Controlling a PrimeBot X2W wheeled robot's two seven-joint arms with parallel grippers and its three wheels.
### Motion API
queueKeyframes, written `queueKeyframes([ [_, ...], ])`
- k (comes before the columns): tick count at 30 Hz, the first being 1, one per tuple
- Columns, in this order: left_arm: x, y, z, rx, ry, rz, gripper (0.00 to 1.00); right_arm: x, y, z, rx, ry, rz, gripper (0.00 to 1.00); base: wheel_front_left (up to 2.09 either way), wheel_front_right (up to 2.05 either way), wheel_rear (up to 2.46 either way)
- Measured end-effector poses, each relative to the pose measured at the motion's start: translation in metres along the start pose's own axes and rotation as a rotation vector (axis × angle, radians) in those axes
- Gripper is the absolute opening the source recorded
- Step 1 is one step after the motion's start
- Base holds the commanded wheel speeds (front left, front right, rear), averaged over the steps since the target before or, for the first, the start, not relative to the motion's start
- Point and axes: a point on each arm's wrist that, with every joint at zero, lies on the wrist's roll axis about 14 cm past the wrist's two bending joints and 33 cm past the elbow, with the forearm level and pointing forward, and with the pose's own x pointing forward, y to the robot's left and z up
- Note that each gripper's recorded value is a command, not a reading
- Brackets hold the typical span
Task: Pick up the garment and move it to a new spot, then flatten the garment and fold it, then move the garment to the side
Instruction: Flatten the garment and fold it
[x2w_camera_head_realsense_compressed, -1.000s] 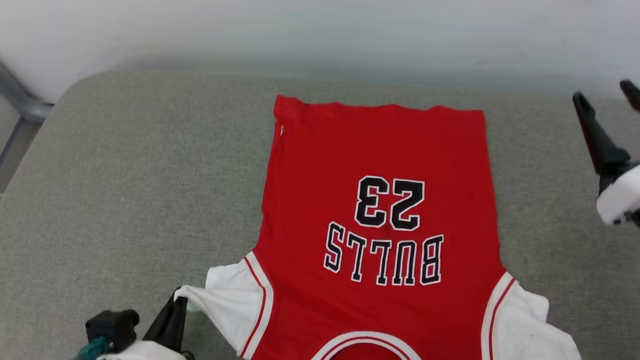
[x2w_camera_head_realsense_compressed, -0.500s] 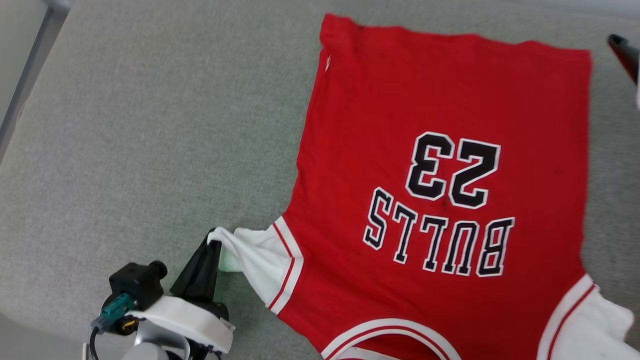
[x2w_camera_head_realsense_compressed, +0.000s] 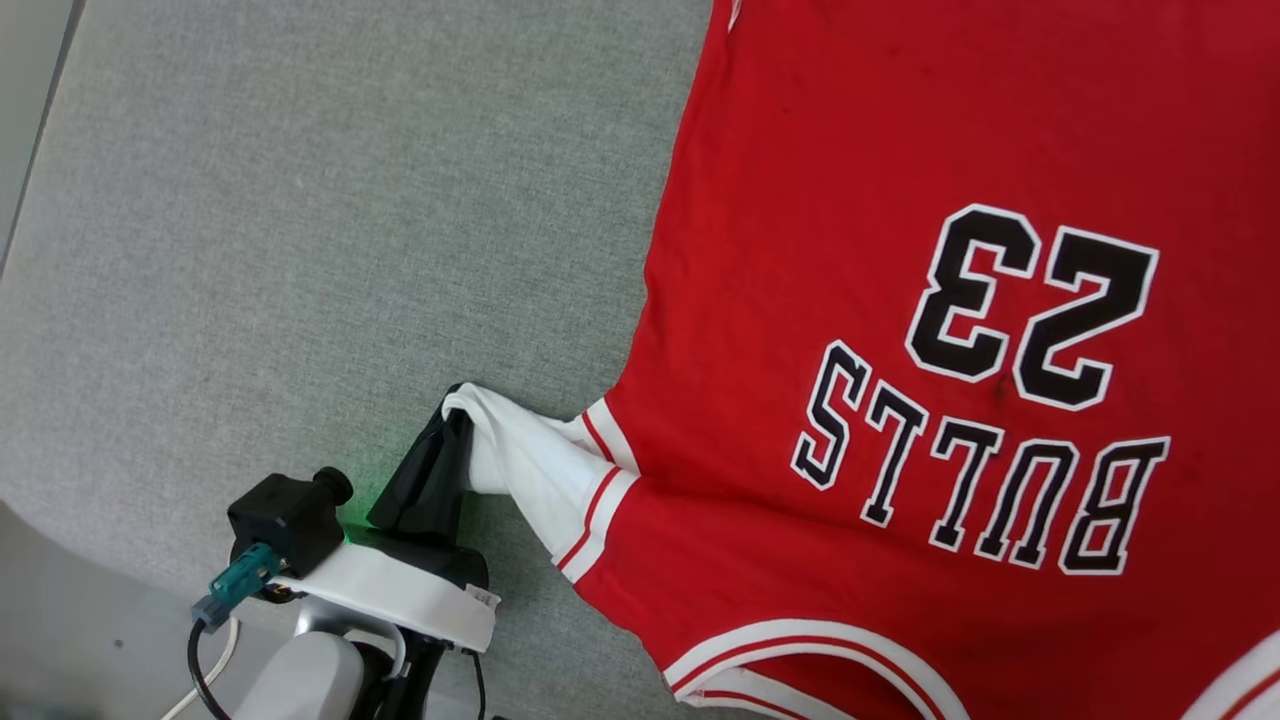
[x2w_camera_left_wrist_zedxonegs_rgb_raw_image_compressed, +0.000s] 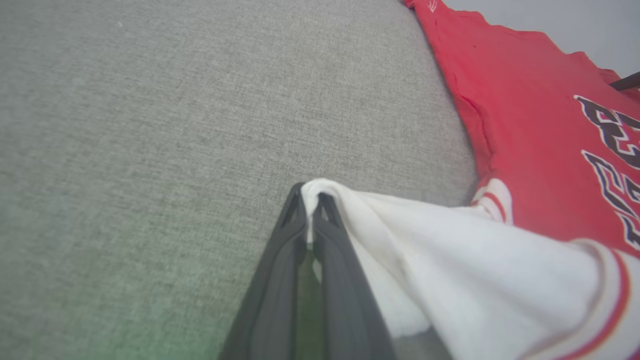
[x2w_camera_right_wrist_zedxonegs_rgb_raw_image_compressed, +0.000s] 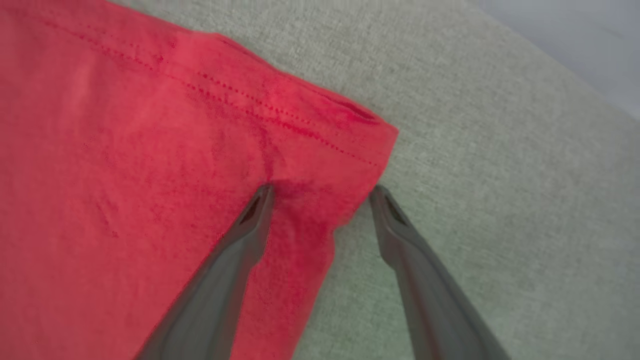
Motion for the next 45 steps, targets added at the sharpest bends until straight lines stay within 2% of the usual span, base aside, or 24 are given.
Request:
queueKeyframes([
  [7, 0.001, 0.006, -0.003, 0.008, 0.001, 0.022, 0.0, 0.015, 0.004, -0.008, -0.014, 0.029, 0.012, 1.0, 0.0, 0.0, 0.0],
  [8, 0.001, 0.007, -0.002, 0.007, -0.002, 0.024, 0.0, 0.015, 0.004, -0.007, -0.016, 0.022, 0.01, 0.45, 0.0, 0.0, 0.0],
  [9, 0.001, 0.007, -0.002, 0.009, -0.004, 0.024, 0.0, 0.014, 0.002, -0.007, -0.017, 0.015, 0.006, 0.0, 0.0, 0.0, 0.0],
  [14, 0.001, 0.005, 0.002, 0.01, -0.019, 0.015, 0.0, 0.006, 0.002, -0.002, -0.012, -0.034, 0.006, 0.0, 0.0, 0.0, 0.0],
  [19, -0.005, 0.005, 0.006, 0.009, -0.033, 0.013, 0.0, -0.015, 0.003, 0.015, 0.021, -0.152, 0.016, 0.0, 0.0, 0.0, 0.0],
  [21, -0.012, 0.002, 0.013, 0.006, -0.058, 0.005, 0.0, -0.042, 0.002, 0.028, 0.016, -0.258, 0.014, 0.0, 0.0, 0.0, 0.0],
  [28, -0.032, 0.001, 0.023, 0.018, -0.091, 0.002, 0.0, -0.089, -0.01, 0.009, -0.001, -0.336, -0.004, 0.0, 0.0, 0.0, 0.0],
  [35, -0.05, -0.003, 0.03, 0.016, -0.106, -0.008, 0.0, -0.132, -0.023, -0.047, -0.005, -0.342, -0.021, 0.0, 0.0, 0.0, 0.0],
  [45, -0.066, -0.014, 0.036, 0.014, -0.124, -0.048, 0.0, -0.158, -0.029, -0.182, 0.069, -0.176, -0.03, 0.0, 0.0, 0.0, 0.0],
])
